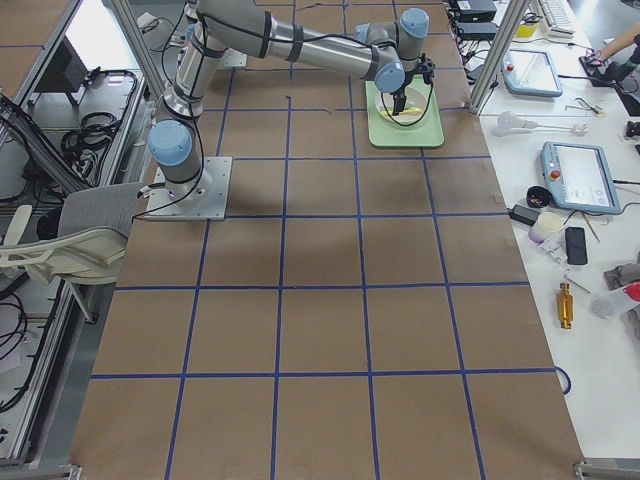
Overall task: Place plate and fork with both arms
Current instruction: 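Lower the right gripper onto the yellow fork on the plate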
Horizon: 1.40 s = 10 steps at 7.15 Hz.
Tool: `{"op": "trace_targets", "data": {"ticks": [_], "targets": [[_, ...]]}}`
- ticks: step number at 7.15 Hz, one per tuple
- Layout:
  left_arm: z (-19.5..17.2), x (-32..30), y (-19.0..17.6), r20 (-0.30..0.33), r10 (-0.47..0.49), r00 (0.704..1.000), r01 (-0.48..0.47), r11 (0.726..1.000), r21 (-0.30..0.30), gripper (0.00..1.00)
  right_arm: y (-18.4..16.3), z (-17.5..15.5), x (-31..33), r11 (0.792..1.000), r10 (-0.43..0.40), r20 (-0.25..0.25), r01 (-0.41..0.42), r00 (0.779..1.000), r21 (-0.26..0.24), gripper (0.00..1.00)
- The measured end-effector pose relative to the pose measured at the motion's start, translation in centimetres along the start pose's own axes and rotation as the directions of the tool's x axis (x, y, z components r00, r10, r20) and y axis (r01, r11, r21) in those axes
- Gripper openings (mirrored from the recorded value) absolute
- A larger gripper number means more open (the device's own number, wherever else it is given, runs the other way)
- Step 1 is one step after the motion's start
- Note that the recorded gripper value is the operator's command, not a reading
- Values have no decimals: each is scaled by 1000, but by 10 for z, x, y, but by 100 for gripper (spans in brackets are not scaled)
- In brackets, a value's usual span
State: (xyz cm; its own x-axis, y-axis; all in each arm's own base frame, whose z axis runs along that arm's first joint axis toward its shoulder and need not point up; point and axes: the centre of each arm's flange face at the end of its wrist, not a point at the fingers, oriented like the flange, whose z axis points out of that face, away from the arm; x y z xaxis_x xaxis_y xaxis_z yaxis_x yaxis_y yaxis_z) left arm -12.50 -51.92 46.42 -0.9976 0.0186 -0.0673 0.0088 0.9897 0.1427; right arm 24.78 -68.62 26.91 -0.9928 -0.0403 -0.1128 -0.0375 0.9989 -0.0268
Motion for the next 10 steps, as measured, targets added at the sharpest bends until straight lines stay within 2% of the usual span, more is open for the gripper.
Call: {"op": "trace_targets", "data": {"ticks": [3,5,7,8,10], "targets": [[5,1,-2,0,7,1000,-7,1000,23,100,-11,40,-35,991,-130,-7,130,991,22,89],[8,2,-2,1,10,1000,-10,1000,23,100,-13,49,-62,980,-194,-35,196,980,30,78],[10,3,-2,3,15,1000,-15,999,38,100,-14,59,-65,980,-194,-79,196,978,23,65],[10,4,-3,4,16,1000,-16,999,49,100,-15,61,-64,984,-173,-90,176,981,22,54],[10,5,-4,4,16,1000,-17,998,62,100,-15,67,-64,987,-160,-94,163,983,18,53]]}}
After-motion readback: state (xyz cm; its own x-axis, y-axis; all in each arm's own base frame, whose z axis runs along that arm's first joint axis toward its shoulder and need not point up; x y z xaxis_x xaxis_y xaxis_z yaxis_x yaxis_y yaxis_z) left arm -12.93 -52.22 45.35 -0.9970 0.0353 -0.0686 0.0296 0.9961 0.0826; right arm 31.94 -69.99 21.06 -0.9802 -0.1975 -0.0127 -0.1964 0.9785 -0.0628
